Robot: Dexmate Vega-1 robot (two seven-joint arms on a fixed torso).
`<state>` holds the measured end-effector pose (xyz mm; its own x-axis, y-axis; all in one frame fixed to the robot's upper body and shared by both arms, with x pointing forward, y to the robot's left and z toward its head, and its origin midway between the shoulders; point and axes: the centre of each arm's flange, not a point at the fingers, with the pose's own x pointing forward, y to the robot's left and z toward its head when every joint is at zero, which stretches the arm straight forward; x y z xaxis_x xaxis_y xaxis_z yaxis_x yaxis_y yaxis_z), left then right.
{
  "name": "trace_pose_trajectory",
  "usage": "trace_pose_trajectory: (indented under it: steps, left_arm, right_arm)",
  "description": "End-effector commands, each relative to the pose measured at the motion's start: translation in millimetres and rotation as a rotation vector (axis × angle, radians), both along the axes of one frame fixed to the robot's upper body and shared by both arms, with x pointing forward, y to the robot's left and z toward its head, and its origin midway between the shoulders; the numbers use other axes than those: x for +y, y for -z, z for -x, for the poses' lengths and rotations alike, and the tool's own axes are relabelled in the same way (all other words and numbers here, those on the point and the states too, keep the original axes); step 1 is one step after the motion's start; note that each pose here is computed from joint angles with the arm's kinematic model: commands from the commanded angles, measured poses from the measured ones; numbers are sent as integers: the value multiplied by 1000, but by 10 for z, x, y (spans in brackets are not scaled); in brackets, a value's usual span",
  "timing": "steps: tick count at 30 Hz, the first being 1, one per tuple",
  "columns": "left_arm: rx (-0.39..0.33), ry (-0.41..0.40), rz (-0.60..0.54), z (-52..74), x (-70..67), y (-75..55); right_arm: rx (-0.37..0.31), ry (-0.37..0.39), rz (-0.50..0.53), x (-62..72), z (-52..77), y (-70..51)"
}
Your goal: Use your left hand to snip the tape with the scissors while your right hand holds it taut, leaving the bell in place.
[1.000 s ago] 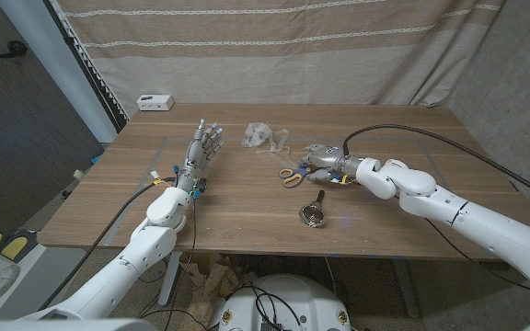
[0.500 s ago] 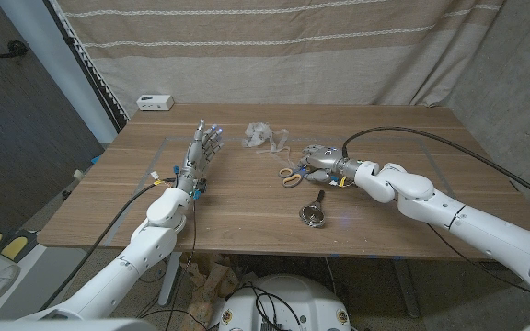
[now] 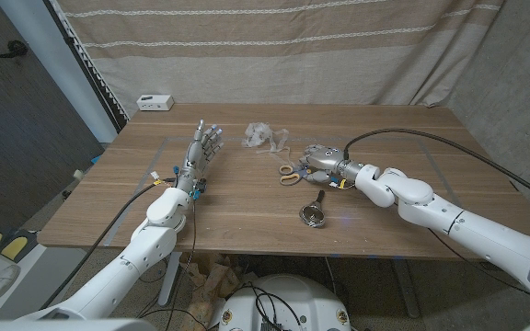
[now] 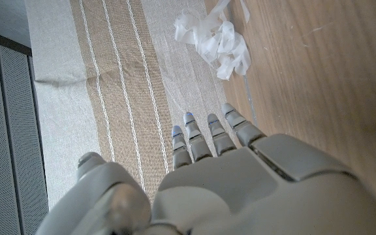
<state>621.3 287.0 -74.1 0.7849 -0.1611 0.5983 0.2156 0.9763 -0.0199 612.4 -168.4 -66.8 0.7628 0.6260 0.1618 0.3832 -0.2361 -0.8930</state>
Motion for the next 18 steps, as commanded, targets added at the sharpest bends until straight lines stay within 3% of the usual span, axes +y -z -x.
trace_pose_trajectory:
  steps: [1,6,18]
  left_arm:
    - [4,4,2,-17,-7,18]
    - [5,5,3,-20,-9,18]
    - [4,10,10,-51,-12,17]
  right_arm:
    - [-27,-28,-44,-11,-5,64]
    - [-33,-38,-80,-37,3,6]
    - [-29,-79,-208,-81,108,-279]
